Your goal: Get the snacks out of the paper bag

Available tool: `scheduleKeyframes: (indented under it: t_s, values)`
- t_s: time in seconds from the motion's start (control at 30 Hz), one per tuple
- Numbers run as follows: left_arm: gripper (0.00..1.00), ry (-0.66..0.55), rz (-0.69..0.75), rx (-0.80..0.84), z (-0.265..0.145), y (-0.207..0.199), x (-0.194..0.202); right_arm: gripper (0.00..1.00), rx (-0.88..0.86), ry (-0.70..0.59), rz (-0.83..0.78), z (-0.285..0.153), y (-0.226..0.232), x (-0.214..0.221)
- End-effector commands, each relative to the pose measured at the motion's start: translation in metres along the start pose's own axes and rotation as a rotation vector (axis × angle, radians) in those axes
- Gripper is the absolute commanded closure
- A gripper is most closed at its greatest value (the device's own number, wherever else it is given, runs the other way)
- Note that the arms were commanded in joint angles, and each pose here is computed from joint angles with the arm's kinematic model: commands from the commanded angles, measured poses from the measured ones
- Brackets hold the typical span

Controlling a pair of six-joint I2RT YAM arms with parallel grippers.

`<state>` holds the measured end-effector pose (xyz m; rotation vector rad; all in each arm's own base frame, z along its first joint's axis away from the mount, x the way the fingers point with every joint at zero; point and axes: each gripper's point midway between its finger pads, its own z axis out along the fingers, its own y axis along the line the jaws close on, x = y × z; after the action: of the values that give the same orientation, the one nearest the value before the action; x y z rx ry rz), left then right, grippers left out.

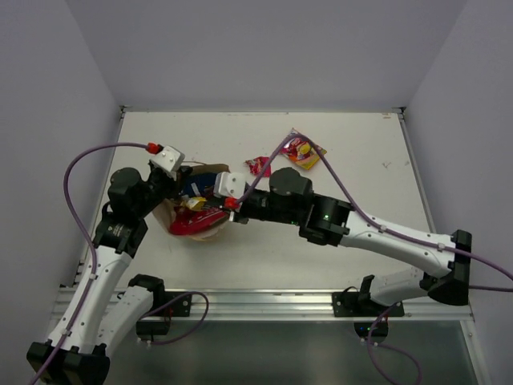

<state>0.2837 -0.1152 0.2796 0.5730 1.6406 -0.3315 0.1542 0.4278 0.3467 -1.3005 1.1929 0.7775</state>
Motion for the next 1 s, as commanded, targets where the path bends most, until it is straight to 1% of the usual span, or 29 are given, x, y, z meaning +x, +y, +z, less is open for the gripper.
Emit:
scheduleKeyframes:
  t_s: [0.0, 0.1, 0.13, 0.2, 0.3, 0.33, 0.4, 0.43, 0.57, 0.6, 0.63, 0.67, 0.7, 0.77, 0.8, 0.9, 0.93, 0.97]
  values:
    - [1.00, 0.008, -0.030, -0.058, 0.001, 0.009, -0.003, 1.00, 0.082, -0.113, -0.044, -0.046, -0.019, -0.055]
    - [1.00, 0.016, -0.031, -0.098, 0.000, 0.016, -0.002, 1.00, 0.130, -0.122, -0.033, -0.065, -0.029, -0.061]
    - [1.00, 0.015, -0.031, -0.117, 0.000, 0.020, -0.003, 1.00, 0.160, -0.138, -0.031, -0.077, -0.037, -0.067]
    - [1.00, 0.017, -0.041, -0.135, 0.001, 0.023, -0.002, 1.00, 0.226, -0.123, -0.021, -0.088, -0.049, -0.062]
    - [1.00, 0.025, -0.055, -0.174, 0.002, 0.030, 0.002, 1.00, 0.328, -0.099, 0.015, -0.110, -0.077, -0.046]
    - [1.00, 0.028, -0.059, -0.188, 0.003, 0.032, 0.002, 1.00, 0.388, -0.081, 0.052, -0.123, -0.095, -0.034]
    - [1.00, 0.022, -0.066, -0.204, 0.004, 0.035, 0.001, 1.00, 0.448, -0.047, 0.082, -0.132, -0.114, -0.015]
    - [1.00, 0.026, -0.070, -0.218, 0.005, 0.038, 0.004, 1.00, 0.515, -0.011, 0.107, -0.142, -0.134, 0.003]
    - [1.00, 0.020, -0.071, -0.242, 0.007, 0.042, 0.007, 1.00, 0.664, 0.110, 0.172, -0.156, -0.182, 0.057]
    - [1.00, 0.014, -0.069, -0.244, 0.007, 0.042, 0.006, 1.00, 0.689, 0.160, 0.201, -0.153, -0.193, 0.079]
    - [1.00, 0.016, -0.071, -0.261, 0.007, 0.045, 0.007, 1.00, 0.748, 0.189, 0.242, -0.164, -0.211, 0.097]
    - [1.00, 0.014, -0.072, -0.266, 0.007, 0.046, 0.008, 1.00, 0.775, 0.207, 0.266, -0.167, -0.222, 0.110]
    - [1.00, 0.016, -0.071, -0.269, 0.007, 0.047, 0.008, 1.00, 0.831, 0.265, 0.310, -0.175, -0.241, 0.141]
    - [1.00, 0.015, -0.069, -0.275, 0.006, 0.048, 0.007, 1.00, 0.923, 0.321, 0.357, -0.190, -0.263, 0.172]
    - [1.00, 0.018, -0.070, -0.277, 0.005, 0.048, 0.007, 1.00, 0.976, 0.383, 0.391, -0.201, -0.279, 0.204]
    - [1.00, 0.012, -0.068, -0.285, 0.002, 0.048, 0.006, 1.00, 1.050, 0.437, 0.446, -0.216, -0.308, 0.239]
    - [1.00, 0.011, -0.068, -0.291, 0.001, 0.049, 0.005, 1.00, 1.080, 0.472, 0.462, -0.223, -0.323, 0.259]
    - [1.00, 0.014, -0.070, -0.295, 0.000, 0.049, 0.005, 1.00, 1.123, 0.503, 0.462, -0.231, -0.332, 0.270]
